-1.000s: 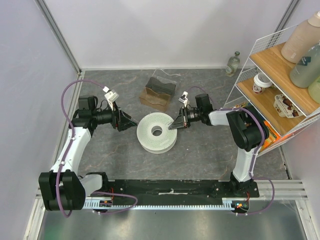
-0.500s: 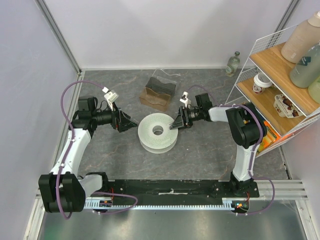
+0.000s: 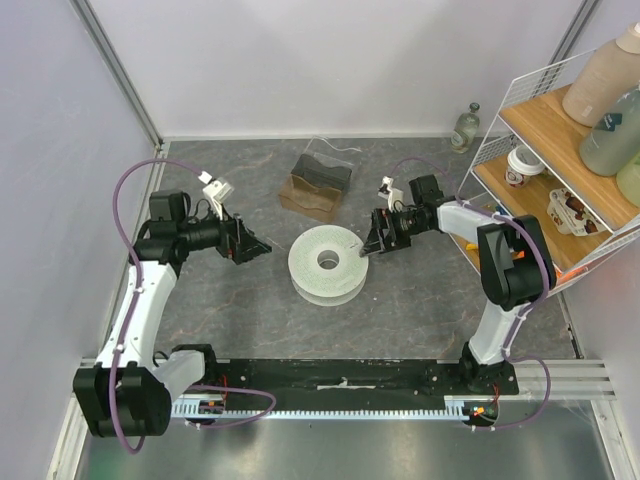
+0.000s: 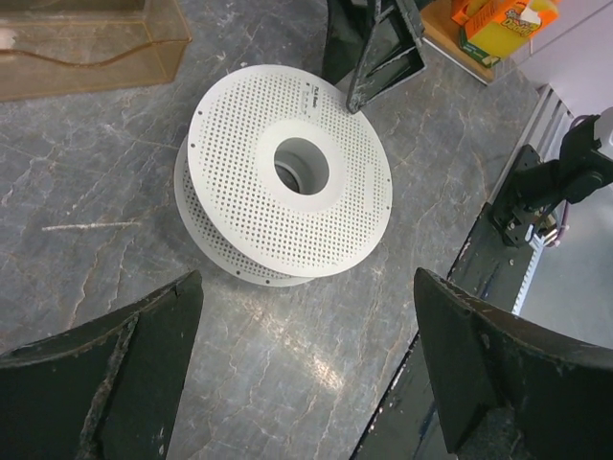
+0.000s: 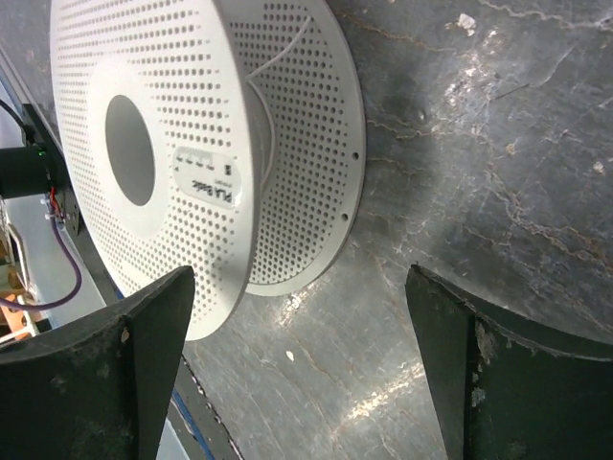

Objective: Wrap the cables

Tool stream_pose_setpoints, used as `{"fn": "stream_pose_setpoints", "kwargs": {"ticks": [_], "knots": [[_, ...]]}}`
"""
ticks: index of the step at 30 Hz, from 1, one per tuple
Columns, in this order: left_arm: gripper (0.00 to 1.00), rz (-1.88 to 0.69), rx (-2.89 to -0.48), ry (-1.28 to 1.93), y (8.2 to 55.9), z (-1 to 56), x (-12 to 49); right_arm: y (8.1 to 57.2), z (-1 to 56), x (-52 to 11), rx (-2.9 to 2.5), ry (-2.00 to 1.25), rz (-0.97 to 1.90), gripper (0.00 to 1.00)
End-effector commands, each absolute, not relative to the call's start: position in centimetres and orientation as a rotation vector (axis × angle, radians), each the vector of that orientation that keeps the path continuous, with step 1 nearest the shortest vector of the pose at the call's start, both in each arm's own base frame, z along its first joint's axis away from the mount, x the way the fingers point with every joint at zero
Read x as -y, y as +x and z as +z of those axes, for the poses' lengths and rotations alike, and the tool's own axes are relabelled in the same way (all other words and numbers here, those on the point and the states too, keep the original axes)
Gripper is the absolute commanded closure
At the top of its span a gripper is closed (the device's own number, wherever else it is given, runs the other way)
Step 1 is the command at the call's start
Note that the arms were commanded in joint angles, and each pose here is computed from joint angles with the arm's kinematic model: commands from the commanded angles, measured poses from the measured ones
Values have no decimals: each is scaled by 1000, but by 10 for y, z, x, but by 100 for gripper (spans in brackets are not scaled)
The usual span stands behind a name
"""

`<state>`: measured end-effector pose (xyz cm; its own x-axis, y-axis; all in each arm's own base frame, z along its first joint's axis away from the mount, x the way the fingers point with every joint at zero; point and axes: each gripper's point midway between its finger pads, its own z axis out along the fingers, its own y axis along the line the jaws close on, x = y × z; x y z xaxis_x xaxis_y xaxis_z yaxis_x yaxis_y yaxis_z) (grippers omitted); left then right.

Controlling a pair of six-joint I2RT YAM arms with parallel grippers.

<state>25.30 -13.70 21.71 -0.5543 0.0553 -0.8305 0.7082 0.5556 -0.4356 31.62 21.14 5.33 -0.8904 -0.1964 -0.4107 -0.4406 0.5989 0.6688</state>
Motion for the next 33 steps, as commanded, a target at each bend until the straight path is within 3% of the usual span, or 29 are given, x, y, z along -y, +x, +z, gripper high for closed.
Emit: {"fn": "stream_pose_setpoints", "kwargs": {"ticks": [1,18,26,33], "knots": [[4,-934,-1971,609,253,236,130,320,95,-209,-2445,-619,1109,2],[1,-221,-2143,398,296,264,39,309,245,-121,-2000,-727,300,2],[1,-202,-2200,397,278,233,35,275,235,-107,-1949,-669,270,2],[1,-142,-2148,406,268,247,30,265,257,-111,-1891,-646,312,2]]}}
